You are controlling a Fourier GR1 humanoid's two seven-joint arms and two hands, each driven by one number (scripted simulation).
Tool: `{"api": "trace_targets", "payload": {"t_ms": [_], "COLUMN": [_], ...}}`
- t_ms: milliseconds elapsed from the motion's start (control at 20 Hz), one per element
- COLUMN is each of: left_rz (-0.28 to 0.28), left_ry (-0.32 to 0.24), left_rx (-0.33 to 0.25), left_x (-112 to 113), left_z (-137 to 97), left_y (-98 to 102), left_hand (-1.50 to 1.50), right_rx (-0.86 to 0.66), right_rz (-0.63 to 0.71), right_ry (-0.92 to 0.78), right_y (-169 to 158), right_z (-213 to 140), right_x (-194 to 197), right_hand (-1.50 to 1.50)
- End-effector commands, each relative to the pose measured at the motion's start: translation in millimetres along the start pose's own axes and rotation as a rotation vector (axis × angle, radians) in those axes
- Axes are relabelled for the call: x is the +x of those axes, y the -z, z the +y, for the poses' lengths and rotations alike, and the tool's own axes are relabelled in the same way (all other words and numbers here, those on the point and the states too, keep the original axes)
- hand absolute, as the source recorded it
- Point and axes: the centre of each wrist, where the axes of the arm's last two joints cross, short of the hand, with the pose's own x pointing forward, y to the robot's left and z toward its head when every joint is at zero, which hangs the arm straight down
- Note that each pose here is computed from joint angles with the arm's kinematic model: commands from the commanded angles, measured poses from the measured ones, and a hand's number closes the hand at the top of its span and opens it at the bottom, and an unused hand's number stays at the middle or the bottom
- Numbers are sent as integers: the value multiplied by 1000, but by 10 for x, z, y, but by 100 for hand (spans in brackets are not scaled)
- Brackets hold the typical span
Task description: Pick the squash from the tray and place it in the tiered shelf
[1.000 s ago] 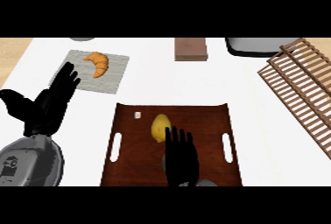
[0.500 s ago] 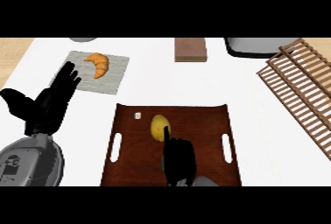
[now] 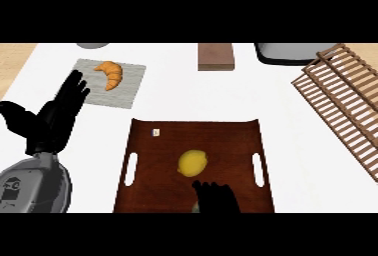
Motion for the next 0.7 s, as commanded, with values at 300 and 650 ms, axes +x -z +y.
{"api": "trace_targets", "payload": {"t_ms": [300, 650], "left_rz": [4, 5], "left_ry": [-1, 13], "left_rx": [1, 17], "left_x": [50, -63], "left_z": [139, 30], "left_y": [-41, -90], "left_hand": [0, 0], "right_rx": [-222, -571], "right_rz": [-157, -181], "right_ry": [342, 545], "right_y": [-643, -1206], "right_z": [-583, -1174], "right_x": [-73, -406], "right_hand": [150, 150]}}
